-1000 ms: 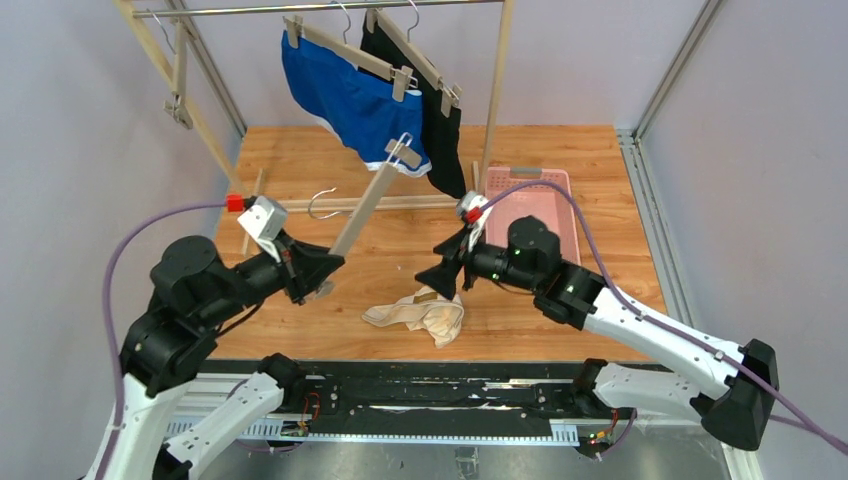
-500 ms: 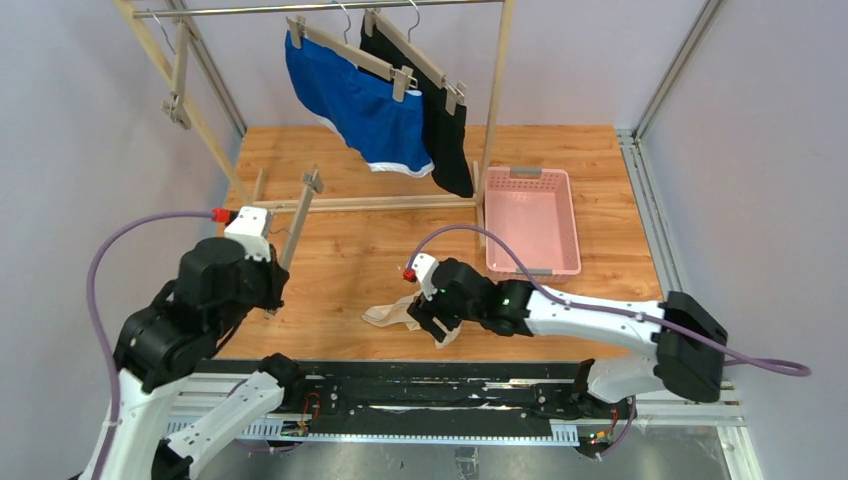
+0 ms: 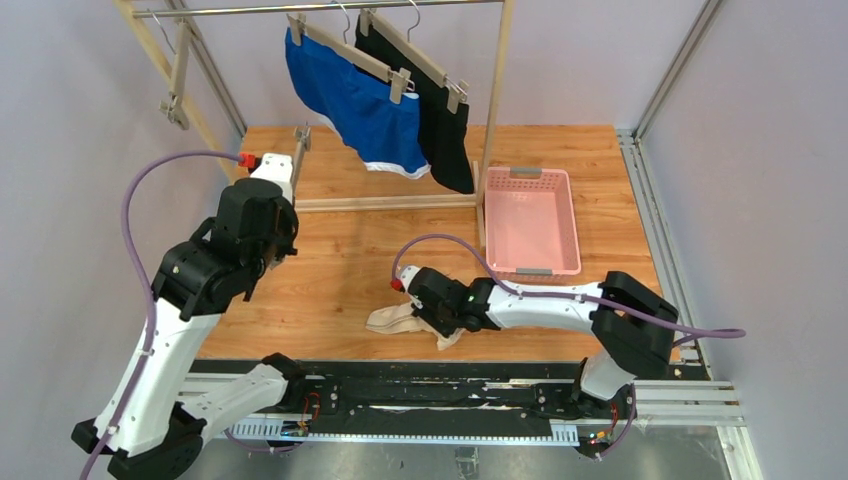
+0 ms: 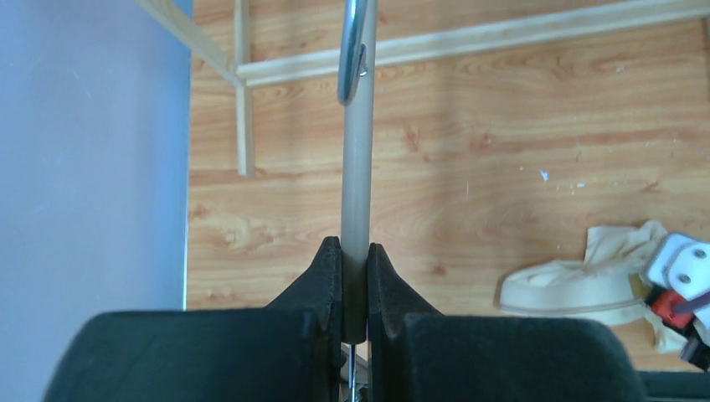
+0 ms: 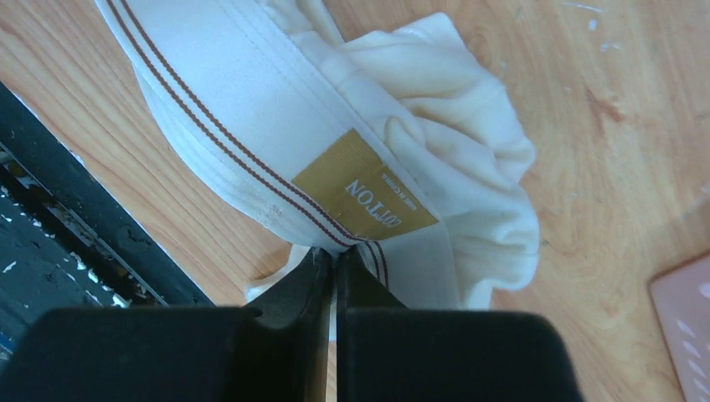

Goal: Remove the underwear clipped to the hanger

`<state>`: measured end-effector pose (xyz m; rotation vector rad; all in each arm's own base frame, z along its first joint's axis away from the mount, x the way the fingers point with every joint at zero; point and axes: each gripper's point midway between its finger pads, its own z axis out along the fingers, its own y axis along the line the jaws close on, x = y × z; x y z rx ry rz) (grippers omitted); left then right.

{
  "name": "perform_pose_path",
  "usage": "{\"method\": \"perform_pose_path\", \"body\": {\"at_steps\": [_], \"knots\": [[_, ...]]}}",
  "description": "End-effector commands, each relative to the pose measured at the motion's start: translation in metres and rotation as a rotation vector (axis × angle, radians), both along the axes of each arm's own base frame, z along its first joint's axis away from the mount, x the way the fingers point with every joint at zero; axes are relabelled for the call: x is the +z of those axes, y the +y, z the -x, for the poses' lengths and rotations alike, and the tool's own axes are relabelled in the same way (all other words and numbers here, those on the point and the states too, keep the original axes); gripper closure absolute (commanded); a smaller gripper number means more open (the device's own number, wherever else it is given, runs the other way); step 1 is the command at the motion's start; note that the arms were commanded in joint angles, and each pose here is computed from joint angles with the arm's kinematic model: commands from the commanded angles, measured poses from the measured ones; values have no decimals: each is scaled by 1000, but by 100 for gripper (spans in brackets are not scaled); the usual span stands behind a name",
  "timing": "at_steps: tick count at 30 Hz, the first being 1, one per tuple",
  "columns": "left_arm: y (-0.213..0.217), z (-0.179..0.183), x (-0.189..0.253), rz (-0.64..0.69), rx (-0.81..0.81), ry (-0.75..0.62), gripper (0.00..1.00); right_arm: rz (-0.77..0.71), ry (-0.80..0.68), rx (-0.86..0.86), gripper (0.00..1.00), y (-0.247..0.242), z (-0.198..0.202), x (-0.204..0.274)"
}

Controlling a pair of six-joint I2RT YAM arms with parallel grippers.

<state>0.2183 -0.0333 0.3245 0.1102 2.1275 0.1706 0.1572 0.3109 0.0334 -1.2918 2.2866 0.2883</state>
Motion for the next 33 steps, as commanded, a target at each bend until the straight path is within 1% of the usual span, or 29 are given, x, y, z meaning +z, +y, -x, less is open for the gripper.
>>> {"method": "perform_pose_path", "body": {"at_steps": [1, 4, 6, 11, 15, 19, 21, 24, 29, 33], "knots": [[0, -33, 18, 11, 14, -65, 100, -48, -113, -63, 99, -5, -14, 49], [6, -55, 18, 90, 10, -49, 100, -97, -218, -127, 99, -23, -30, 94], [14, -67, 29, 94, 28, -61, 100, -134, -276, -183, 99, -39, -42, 126], [11, -94, 61, 88, 5, -85, 100, -215, -461, -381, 99, -99, -85, 201], [12, -110, 84, 115, -2, -116, 100, -281, -551, -586, 100, -156, -121, 246], [14, -119, 104, 143, -8, -152, 100, -330, -606, -709, 100, -191, -147, 276], [19, -123, 114, 161, -3, -174, 100, -347, -621, -739, 99, -200, -159, 281], [21, -129, 118, 196, -19, -176, 100, -348, -608, -780, 99, -211, -179, 274], [28, -140, 125, 206, -29, -188, 100, -330, -558, -840, 100, -226, -211, 240], [30, -149, 135, 222, -42, -216, 100, -316, -485, -857, 99, -230, -227, 206]]}}
